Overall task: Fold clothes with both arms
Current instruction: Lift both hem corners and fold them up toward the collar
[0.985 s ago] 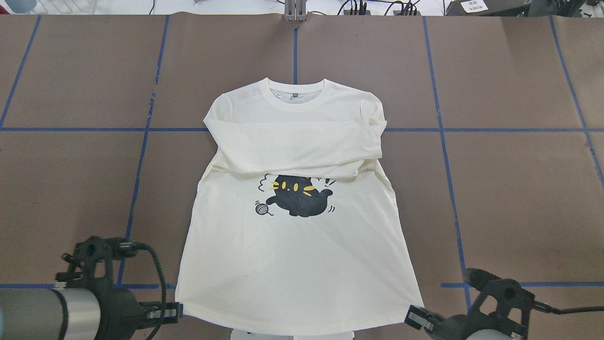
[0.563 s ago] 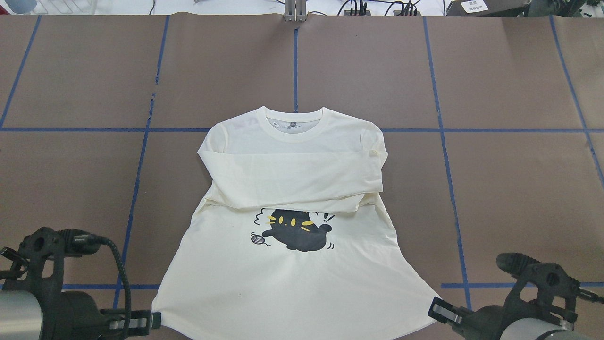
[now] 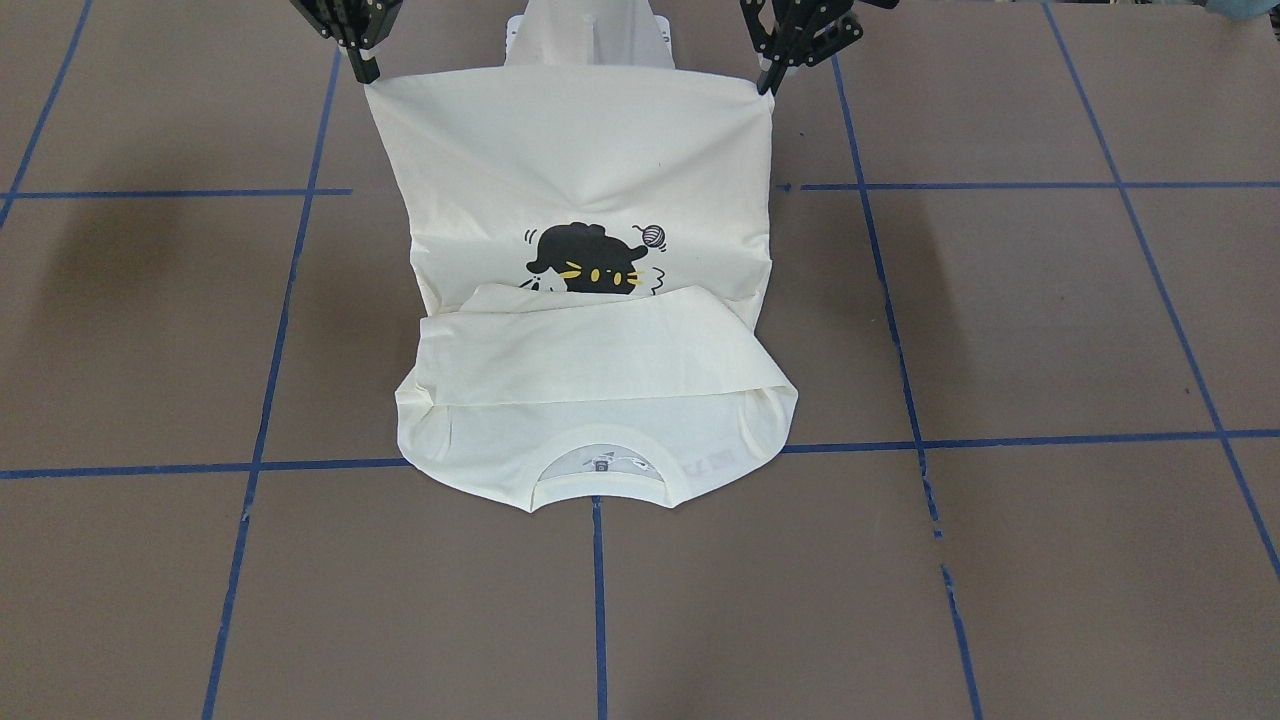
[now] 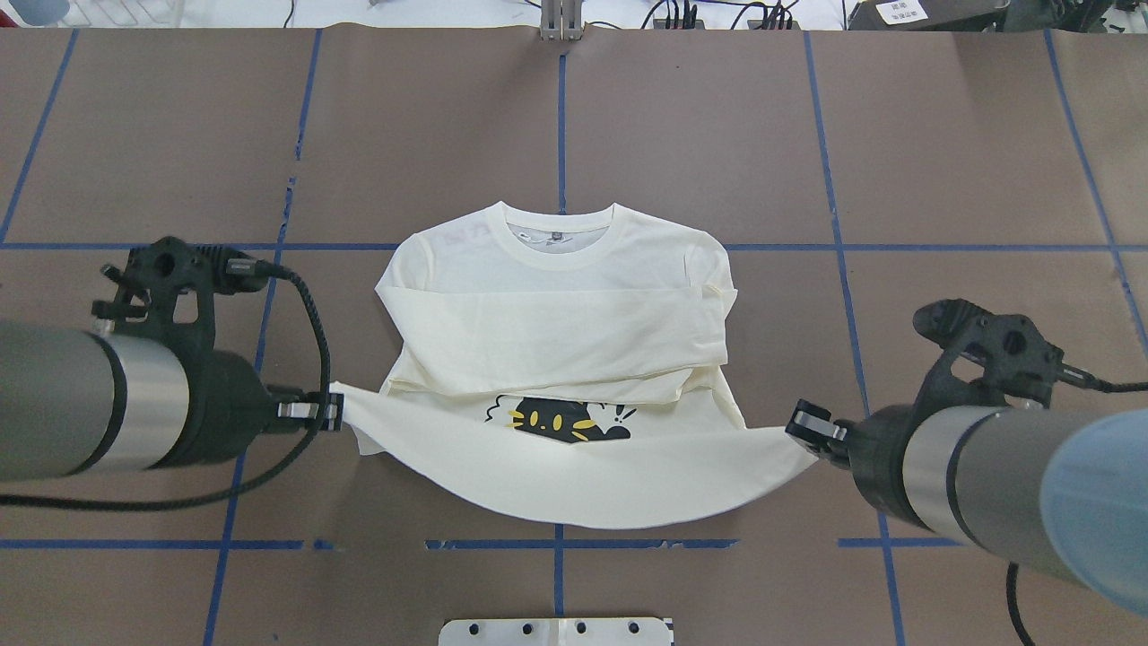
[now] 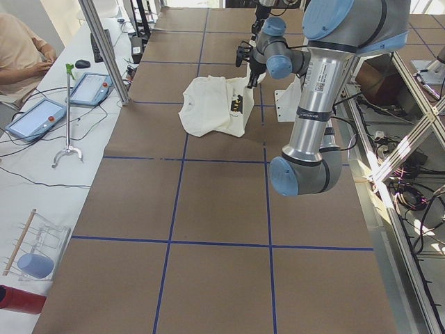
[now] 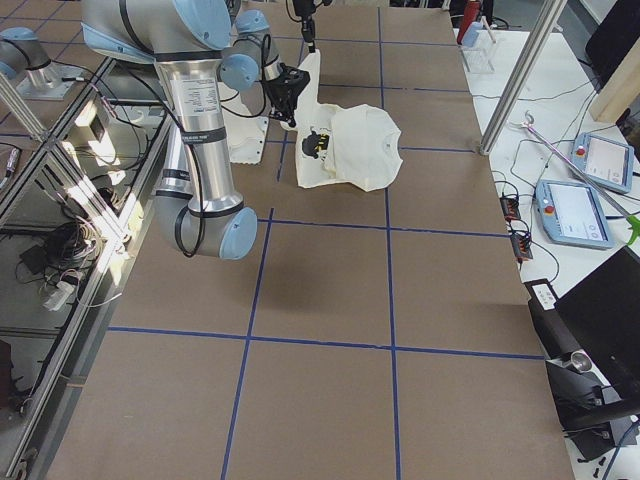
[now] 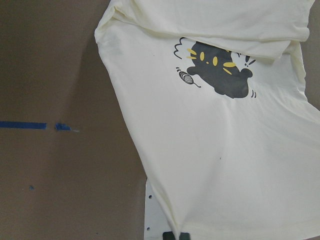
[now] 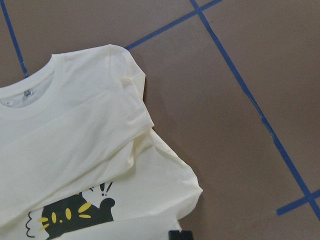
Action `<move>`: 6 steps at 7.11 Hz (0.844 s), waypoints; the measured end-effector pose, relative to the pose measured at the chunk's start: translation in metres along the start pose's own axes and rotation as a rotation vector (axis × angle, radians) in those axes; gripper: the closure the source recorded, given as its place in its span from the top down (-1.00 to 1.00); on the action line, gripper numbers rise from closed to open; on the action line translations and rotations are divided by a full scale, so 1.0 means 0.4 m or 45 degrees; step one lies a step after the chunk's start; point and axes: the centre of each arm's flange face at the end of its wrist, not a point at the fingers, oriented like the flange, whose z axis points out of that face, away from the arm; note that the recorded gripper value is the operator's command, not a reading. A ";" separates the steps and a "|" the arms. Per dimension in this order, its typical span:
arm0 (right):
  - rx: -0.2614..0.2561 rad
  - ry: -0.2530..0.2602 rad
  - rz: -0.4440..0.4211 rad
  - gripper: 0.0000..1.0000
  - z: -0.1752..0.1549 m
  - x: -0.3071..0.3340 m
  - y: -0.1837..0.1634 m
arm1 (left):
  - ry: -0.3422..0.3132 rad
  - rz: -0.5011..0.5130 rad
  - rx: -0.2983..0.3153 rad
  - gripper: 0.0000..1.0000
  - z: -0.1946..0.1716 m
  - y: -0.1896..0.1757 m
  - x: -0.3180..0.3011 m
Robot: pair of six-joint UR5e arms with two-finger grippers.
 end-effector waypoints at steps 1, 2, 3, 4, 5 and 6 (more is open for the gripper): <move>0.044 0.032 -0.001 -1.00 0.043 -0.049 -0.065 | -0.065 0.037 0.052 -1.00 0.033 -0.096 -0.017; 0.089 0.083 0.005 -1.00 0.100 -0.096 -0.126 | -0.120 0.060 0.087 -1.00 0.068 -0.180 -0.035; 0.127 0.121 0.021 -1.00 0.159 -0.144 -0.179 | -0.156 0.066 0.107 -1.00 0.115 -0.242 -0.054; 0.155 0.126 0.035 -1.00 0.228 -0.188 -0.225 | -0.172 0.065 0.118 -1.00 0.179 -0.287 -0.070; 0.175 0.106 0.039 -1.00 0.319 -0.223 -0.270 | -0.178 0.065 0.124 -1.00 0.265 -0.326 -0.085; 0.193 0.093 0.030 -1.00 0.405 -0.238 -0.315 | -0.187 0.064 0.124 -1.00 0.362 -0.363 -0.099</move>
